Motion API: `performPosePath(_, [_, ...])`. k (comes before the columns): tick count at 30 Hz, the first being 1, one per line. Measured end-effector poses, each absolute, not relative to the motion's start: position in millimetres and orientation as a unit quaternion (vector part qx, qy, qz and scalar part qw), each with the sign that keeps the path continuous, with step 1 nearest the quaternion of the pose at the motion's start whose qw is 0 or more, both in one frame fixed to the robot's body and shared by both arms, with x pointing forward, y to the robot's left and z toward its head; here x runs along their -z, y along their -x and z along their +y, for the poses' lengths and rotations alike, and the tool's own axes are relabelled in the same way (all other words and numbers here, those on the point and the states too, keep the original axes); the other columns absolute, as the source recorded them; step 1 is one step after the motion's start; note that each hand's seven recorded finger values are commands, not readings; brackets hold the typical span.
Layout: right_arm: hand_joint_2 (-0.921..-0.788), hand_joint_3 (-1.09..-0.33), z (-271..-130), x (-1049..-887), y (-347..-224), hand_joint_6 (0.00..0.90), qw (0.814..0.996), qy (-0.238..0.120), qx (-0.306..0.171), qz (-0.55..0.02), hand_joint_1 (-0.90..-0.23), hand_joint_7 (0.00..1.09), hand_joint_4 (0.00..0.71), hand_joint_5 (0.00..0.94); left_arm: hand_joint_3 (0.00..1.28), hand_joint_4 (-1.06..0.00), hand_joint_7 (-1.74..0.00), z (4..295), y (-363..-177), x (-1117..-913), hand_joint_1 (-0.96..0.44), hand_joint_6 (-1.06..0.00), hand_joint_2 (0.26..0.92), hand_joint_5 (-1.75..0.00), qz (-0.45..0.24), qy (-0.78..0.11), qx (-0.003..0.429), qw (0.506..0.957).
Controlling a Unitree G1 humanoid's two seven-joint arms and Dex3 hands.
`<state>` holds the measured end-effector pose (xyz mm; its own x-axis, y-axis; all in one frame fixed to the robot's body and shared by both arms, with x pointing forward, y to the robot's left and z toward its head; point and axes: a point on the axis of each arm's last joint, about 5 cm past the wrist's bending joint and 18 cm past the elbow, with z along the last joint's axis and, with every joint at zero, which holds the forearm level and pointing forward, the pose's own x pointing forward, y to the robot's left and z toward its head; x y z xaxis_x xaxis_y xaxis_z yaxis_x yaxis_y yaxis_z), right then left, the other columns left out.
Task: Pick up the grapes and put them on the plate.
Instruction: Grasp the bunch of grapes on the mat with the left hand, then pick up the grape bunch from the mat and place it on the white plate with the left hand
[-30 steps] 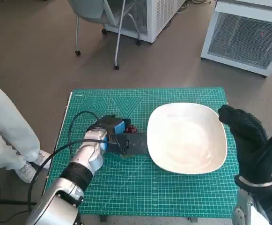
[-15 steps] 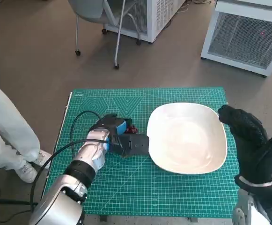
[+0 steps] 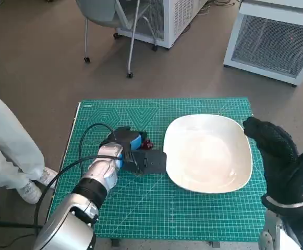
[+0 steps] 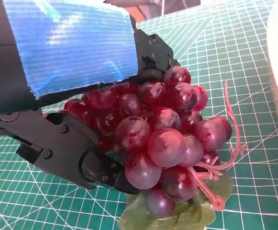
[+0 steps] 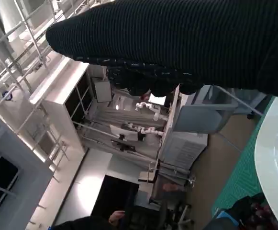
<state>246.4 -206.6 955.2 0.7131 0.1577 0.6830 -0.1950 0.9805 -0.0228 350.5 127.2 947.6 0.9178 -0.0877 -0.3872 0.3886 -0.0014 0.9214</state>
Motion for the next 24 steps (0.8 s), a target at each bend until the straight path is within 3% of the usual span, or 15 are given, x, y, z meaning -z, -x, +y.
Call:
performPosePath(2, [-0.921, -0.525, -206.6, -955.2, -246.4, 0.184, 0.925, -0.025, -0.095, -0.367, -0.480, 0.59, 0.532, 0.002, 0.10, -0.58, -0.77, 126.8, -350.1, -946.5, 0.00, -0.57, 0.895, -0.81, 0.096, -0.694, 0.164, 0.694])
performPosePath(3, [-0.921, -0.525, -206.6, -955.2, -246.4, 0.184, 0.925, -0.025, -0.095, -0.367, -0.480, 0.59, 0.532, 0.002, 0.12, -0.57, -0.89, 126.5, -349.8, -945.8, 0.00, -0.57, 0.903, -1.01, 0.088, -0.699, 0.161, 0.691])
performPosePath(6, [-0.921, -0.525, -206.6, -955.2, -246.4, 0.183, 0.925, -0.026, -0.095, -0.367, -0.480, 0.59, 0.533, 0.003, 0.18, -0.49, -1.01, 125.3, -348.6, -943.3, 0.00, -0.58, 0.915, -1.39, 0.061, -0.715, 0.152, 0.679])
performPosePath(8, [-0.921, -0.525, -206.7, -955.2, -246.5, 0.183, 0.925, -0.026, -0.095, -0.367, -0.481, 0.59, 0.533, 0.003, 0.20, -0.45, -1.03, 124.6, -347.9, -941.9, 0.00, -0.58, 0.918, -1.50, 0.046, -0.724, 0.149, 0.672])
performPosePath(12, [-0.921, -0.524, -207.0, -954.7, -246.6, 0.183, 0.926, -0.026, -0.094, -0.365, -0.483, 0.59, 0.533, 0.003, 0.22, -0.44, -1.07, 124.1, -347.1, -940.4, 0.00, -0.57, 0.920, -1.57, 0.026, -0.731, 0.147, 0.666])
performPosePath(24, [-0.921, -0.522, -206.9, -955.4, -248.0, 0.185, 0.925, -0.026, -0.094, -0.366, -0.484, 0.59, 0.534, 0.003, 0.22, -0.48, -1.15, 125.2, -347.0, -940.1, 0.00, -0.51, 0.921, -1.52, 0.024, -0.728, 0.147, 0.669])
